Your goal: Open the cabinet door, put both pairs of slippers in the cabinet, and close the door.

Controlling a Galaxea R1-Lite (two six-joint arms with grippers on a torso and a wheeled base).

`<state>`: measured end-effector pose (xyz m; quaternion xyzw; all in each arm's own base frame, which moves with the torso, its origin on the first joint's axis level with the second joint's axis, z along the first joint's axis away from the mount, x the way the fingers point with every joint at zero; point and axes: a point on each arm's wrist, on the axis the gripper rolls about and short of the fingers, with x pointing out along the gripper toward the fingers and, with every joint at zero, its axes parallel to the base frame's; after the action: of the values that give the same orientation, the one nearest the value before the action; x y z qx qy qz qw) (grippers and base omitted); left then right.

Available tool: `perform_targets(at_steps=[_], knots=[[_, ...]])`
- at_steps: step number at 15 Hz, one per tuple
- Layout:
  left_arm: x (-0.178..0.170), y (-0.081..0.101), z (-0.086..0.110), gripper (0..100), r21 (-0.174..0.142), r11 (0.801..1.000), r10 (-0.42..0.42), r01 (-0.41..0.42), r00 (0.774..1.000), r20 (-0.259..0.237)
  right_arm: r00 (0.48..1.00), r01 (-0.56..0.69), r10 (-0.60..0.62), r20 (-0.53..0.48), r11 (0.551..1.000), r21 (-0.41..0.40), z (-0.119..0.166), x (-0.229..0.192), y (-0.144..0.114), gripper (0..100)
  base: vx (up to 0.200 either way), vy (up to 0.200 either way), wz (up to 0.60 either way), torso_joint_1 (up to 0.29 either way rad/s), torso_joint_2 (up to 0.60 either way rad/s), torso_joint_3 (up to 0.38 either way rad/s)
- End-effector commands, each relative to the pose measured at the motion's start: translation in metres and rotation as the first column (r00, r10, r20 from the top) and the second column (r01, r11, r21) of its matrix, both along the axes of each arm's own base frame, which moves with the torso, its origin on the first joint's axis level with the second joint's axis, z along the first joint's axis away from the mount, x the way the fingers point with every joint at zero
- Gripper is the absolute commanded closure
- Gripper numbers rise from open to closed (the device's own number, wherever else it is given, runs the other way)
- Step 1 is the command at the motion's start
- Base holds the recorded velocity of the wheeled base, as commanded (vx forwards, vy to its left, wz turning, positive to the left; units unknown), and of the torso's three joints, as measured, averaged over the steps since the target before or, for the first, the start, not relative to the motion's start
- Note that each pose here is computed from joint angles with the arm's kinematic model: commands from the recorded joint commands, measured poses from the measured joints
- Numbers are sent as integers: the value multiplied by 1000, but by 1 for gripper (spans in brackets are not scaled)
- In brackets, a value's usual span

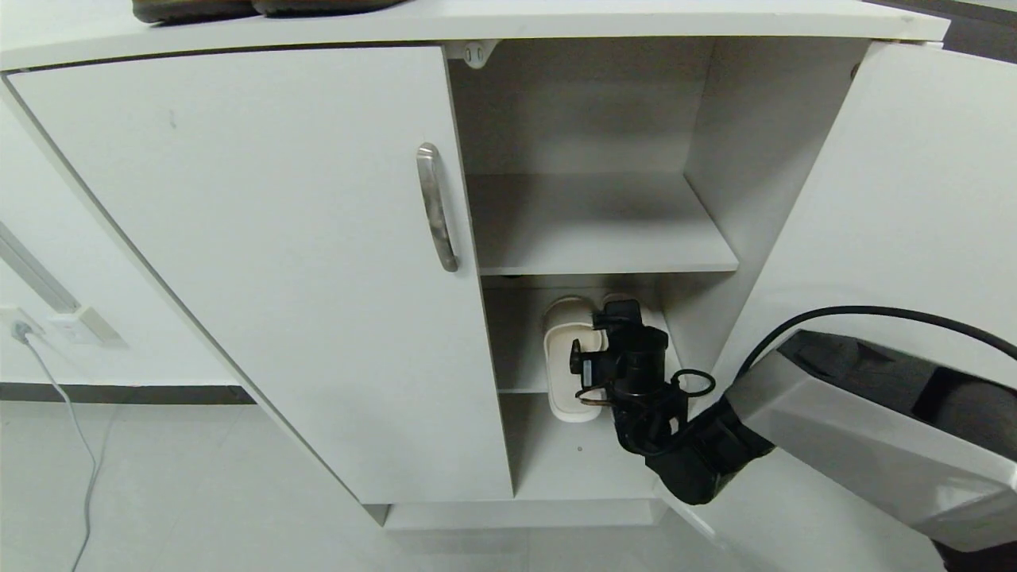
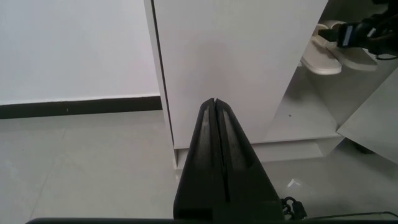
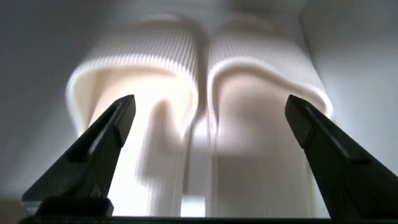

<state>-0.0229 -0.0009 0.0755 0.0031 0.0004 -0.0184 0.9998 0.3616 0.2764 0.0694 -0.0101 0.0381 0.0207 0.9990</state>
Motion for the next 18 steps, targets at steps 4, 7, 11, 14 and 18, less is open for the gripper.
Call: perform_targets(at_steps=[4,7,11,14,18], knots=[[0,0,0,100,0,1000,0,0,1000,-2,998,-57,57,0,998,0,13,-55,-16,0,0,0,0,0,0,0],[0,0,0,100,-2,1000,0,0,1000,1,995,-98,98,-5,995,-6,11,-74,-14,0,0,0,0,0,0,0],[0,0,0,100,0,1000,0,0,1000,-1,994,-106,106,-2,994,-6,12,-75,-11,0,-50,0,0,1,1,2],[0,0,0,100,-2,1000,0,0,1000,-1,994,-112,112,1,994,-1,13,-76,-10,0,-200,0,0,2,2,2],[0,0,0,100,0,1000,0,0,1000,-1,994,-113,113,1,994,-1,13,-77,-9,0,-200,0,0,0,2,7]])
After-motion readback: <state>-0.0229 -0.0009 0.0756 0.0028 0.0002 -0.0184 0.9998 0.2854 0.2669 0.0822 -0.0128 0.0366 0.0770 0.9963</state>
